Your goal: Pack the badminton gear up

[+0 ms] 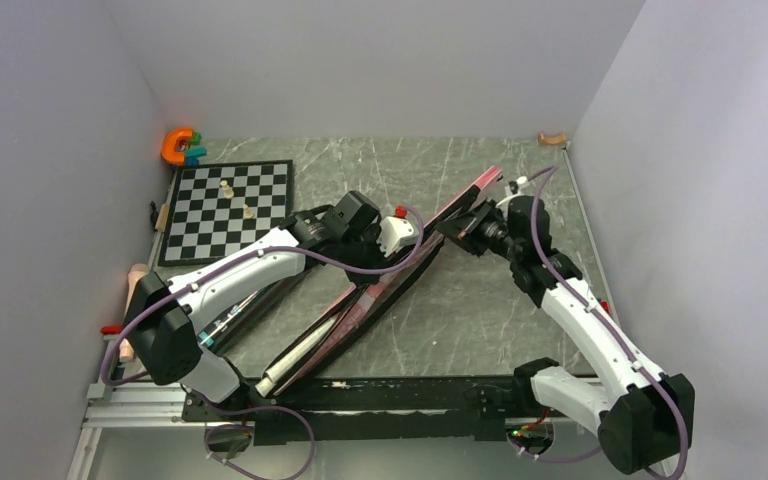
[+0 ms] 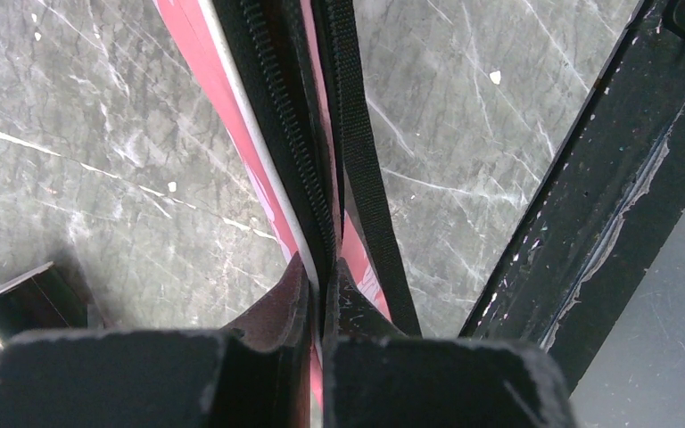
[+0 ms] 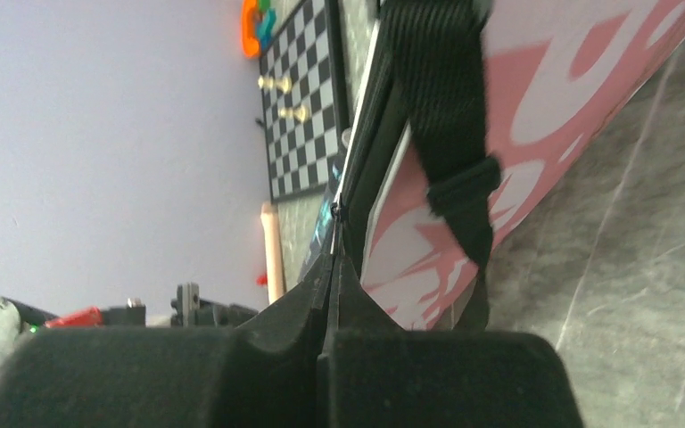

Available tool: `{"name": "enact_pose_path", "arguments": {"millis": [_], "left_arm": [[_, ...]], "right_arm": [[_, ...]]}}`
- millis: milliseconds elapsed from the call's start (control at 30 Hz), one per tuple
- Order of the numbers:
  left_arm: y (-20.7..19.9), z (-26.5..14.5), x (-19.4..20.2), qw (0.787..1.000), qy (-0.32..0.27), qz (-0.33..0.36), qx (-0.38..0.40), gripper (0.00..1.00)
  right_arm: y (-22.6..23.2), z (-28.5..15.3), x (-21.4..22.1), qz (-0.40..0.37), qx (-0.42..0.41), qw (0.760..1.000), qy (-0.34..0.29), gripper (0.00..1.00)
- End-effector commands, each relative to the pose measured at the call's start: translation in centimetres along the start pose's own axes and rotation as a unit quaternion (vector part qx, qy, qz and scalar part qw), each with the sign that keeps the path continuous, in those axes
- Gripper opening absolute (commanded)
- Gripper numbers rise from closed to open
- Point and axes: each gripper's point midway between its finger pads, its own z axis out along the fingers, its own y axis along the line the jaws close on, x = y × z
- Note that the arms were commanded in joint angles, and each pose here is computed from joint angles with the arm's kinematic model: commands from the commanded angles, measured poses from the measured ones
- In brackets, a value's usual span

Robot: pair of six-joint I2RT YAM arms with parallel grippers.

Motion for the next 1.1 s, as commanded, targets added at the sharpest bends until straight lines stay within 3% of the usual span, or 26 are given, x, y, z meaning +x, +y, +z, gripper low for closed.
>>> {"name": "enact_pose_path", "arguments": {"millis": [0, 467, 767, 933, 1067], "left_arm": [[0.0, -1.8, -4.3, 0.997, -0.076, 0.028, -0.006, 0.0], [0.4, -1.9, -4.7, 0.996, -0.08, 0.027, -0.014, 0.0], [0.7, -2.2, -4.9, 0.996, -0.085, 0.022, -0.023, 0.0], [1.6, -2.5, -5.4, 0.996, -0.09, -0.005, -0.023, 0.0], [2.6, -3.3, -5.9, 0.994, -0.103, -0.027, -0.03, 0.0]], "right_arm": [[2.2, -0.2, 3.6, -0.009, -0.04, 0.998, 0.037, 0.0], [3.5, 0.6, 14.8, -0.037, -0.051, 0.985, 0.163, 0.0], [4.3, 1.3, 17.4, -0.034, -0.065, 0.978, 0.195, 0.0], [3.4, 1.0, 16.8, -0.057, -0.031, 0.981, 0.181, 0.15], [3.7, -0.6, 13.5, -0.09, -0.01, 0.99, 0.11, 0.45]]}}
